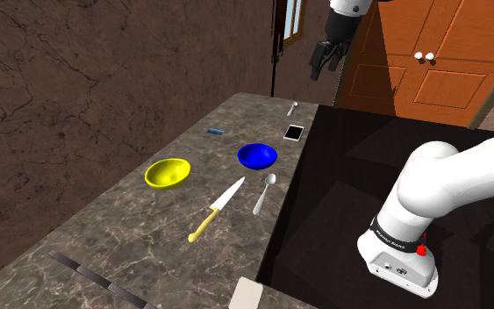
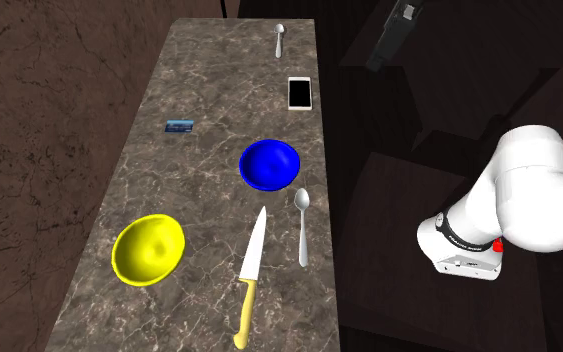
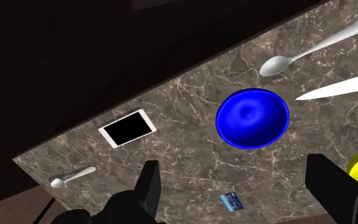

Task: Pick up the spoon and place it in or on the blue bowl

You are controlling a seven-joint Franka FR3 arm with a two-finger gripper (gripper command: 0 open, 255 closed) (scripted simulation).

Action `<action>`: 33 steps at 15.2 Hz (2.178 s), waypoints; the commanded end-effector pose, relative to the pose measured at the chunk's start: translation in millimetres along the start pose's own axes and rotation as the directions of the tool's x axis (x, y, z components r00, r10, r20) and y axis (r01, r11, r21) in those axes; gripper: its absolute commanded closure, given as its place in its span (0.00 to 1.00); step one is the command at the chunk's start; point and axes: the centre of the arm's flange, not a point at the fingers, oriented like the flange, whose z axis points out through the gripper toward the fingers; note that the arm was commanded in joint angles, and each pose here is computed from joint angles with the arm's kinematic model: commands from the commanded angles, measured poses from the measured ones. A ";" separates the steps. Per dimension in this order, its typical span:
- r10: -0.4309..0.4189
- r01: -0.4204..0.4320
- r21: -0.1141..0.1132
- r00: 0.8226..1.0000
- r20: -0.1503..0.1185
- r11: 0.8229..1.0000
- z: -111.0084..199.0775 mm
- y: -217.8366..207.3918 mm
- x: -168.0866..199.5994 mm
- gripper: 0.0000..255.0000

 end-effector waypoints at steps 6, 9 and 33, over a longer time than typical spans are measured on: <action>0.181 -0.180 -0.046 0.983 0.032 0.983 48.7 -45.6 -15.1 0.00; 0.288 -0.284 -0.077 0.956 0.046 0.956 78.7 -73.1 -21.0 0.00; 0.898 -0.847 -0.316 0.437 0.043 0.427 327.2 -250.8 0.0 0.00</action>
